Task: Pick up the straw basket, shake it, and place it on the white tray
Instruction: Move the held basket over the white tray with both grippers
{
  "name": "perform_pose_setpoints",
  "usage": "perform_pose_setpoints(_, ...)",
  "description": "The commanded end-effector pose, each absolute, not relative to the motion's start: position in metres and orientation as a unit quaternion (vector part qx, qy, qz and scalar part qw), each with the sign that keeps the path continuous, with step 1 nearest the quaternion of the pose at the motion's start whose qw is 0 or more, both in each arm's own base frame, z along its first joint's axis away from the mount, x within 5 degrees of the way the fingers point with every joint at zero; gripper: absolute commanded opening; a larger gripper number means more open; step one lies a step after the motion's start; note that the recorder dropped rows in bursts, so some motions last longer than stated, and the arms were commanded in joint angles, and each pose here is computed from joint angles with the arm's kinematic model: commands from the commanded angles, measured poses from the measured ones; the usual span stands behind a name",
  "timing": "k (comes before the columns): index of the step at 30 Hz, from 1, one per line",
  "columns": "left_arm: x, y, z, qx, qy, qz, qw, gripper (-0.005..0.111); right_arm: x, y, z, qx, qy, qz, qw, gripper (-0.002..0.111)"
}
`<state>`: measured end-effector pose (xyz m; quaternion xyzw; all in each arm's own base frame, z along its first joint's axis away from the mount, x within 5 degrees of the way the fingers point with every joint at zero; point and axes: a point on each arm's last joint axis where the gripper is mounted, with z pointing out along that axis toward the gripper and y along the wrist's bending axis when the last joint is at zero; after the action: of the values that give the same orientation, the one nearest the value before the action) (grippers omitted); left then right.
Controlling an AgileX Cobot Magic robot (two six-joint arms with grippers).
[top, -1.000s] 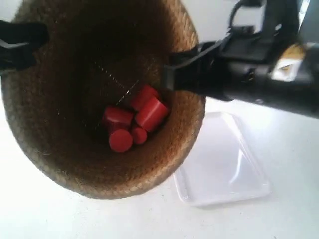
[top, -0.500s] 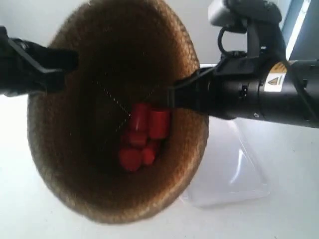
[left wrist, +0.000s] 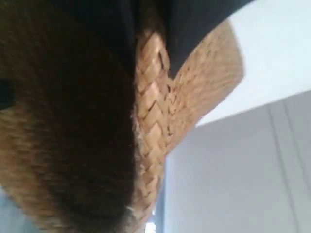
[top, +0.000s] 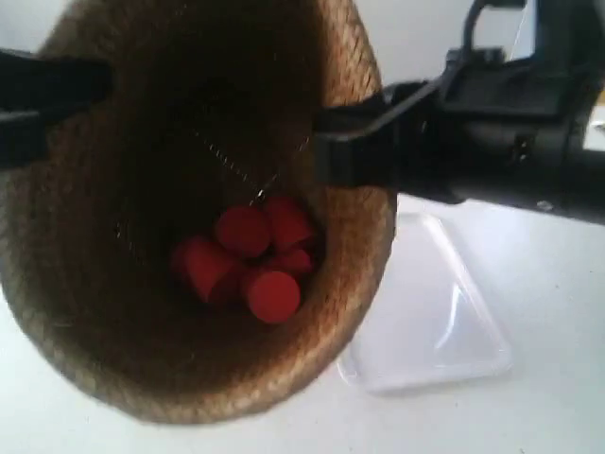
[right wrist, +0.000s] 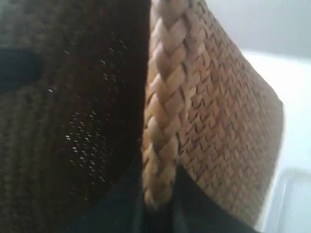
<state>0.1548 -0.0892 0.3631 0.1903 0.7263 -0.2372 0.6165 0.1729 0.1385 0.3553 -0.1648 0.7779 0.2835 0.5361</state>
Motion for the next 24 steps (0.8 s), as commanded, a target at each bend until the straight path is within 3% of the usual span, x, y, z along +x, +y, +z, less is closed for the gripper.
perform_pose_setpoints(1, 0.184, -0.087, 0.337, 0.134, 0.755, -0.175, 0.618, 0.0, 0.211, 0.141, 0.331, -0.165, 0.767, 0.227, 0.577, 0.0)
perform_pose_setpoints(3, 0.162, -0.105, 0.35, 0.232, 0.749, -0.266, 0.56, 0.0, 0.204, 0.143, 0.336, -0.111, 0.818, 0.277, 0.492, 0.0)
perform_pose_setpoints(5, 0.141, -0.106, 0.362, 0.274, 0.73, -0.306, 0.547, 0.0, 0.18, 0.143, 0.363, -0.137, 0.786, 0.307, 0.519, 0.0)
perform_pose_setpoints(8, 0.155, -0.094, 0.352, 0.204, 0.739, -0.25, 0.591, 0.0, 0.179, 0.144, 0.362, -0.186, 0.731, 0.272, 0.597, 0.0)
perform_pose_setpoints(11, 0.179, -0.088, 0.331, 0.139, 0.763, -0.193, 0.601, 0.0, 0.207, 0.146, 0.332, -0.163, 0.757, 0.242, 0.585, 0.0)
perform_pose_setpoints(14, 0.165, -0.101, 0.345, 0.204, 0.754, -0.258, 0.569, 0.0, 0.198, 0.147, 0.343, -0.118, 0.804, 0.29, 0.506, 0.0)
perform_pose_setpoints(16, 0.146, -0.102, 0.362, 0.243, 0.73, -0.29, 0.568, 0.0, 0.176, 0.145, 0.368, -0.144, 0.781, 0.313, 0.52, 0.0)
perform_pose_setpoints(18, 0.145, -0.092, 0.367, 0.212, 0.719, -0.261, 0.609, 0.0, 0.16, 0.141, 0.385, -0.181, 0.724, 0.312, 0.588, 0.0)
perform_pose_setpoints(20, 0.175, -0.085, 0.343, 0.127, 0.747, -0.198, 0.621, 0.0, 0.185, 0.144, 0.355, -0.182, 0.732, 0.265, 0.6, 0.0)
perform_pose_setpoints(22, 0.177, -0.095, 0.343, 0.15, 0.757, -0.235, 0.591, 0.0, 0.208, 0.145, 0.331, -0.133, 0.796, 0.26, 0.53, 0.0)
perform_pose_setpoints(24, 0.148, -0.1, 0.375, 0.231, 0.718, -0.286, 0.591, 0.0, 0.182, 0.147, 0.363, -0.147, 0.781, 0.301, 0.527, 0.0)
